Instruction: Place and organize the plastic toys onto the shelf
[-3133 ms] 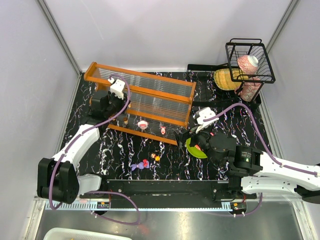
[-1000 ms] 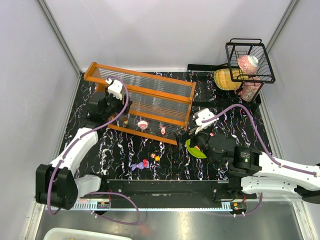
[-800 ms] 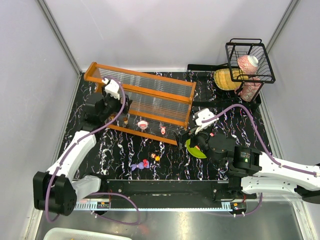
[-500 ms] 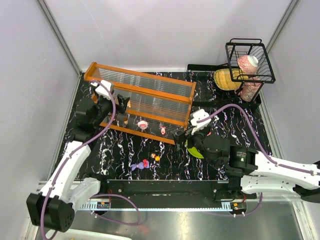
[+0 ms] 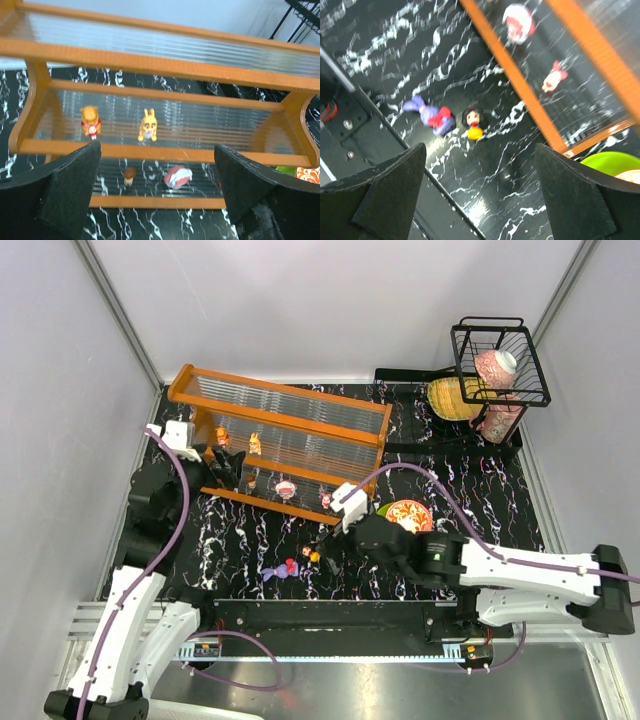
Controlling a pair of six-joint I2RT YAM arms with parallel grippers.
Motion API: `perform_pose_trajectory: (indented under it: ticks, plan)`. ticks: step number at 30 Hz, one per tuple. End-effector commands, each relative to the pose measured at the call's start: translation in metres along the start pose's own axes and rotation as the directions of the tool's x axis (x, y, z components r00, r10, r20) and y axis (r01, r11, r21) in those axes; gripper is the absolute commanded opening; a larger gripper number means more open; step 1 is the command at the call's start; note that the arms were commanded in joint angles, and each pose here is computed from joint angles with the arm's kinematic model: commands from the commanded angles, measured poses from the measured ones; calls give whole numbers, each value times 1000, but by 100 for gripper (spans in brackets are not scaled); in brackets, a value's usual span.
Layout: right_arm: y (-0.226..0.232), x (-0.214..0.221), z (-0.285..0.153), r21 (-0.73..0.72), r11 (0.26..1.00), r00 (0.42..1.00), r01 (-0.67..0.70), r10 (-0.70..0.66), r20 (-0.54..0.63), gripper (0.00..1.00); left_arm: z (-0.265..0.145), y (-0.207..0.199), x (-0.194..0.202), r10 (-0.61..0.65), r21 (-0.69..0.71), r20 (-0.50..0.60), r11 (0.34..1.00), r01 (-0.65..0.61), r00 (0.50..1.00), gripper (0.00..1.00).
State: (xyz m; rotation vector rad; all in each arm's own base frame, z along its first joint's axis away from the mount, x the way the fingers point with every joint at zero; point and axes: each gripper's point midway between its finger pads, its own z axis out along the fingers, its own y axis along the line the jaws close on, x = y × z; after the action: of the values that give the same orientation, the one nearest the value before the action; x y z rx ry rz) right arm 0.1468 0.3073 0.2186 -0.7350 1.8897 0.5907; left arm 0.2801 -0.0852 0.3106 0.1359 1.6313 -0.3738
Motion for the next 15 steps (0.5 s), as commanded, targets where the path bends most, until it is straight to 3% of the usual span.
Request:
perform_pose_trajectory:
  ticks: [1,11,15]
  plan:
    - [26,51,17,-97,994,988,-45,29,-154,92,-15,9,10,-81,-77,-30,994,78,996,99]
    - [34,91,55,-145,986,965,-81,41,-260,69,-24,5,14,-94,-69,-46,994,90,995,99]
    - [36,94,67,-181,977,959,-108,55,-279,66,-26,3,16,-94,-60,-53,994,91,994,99]
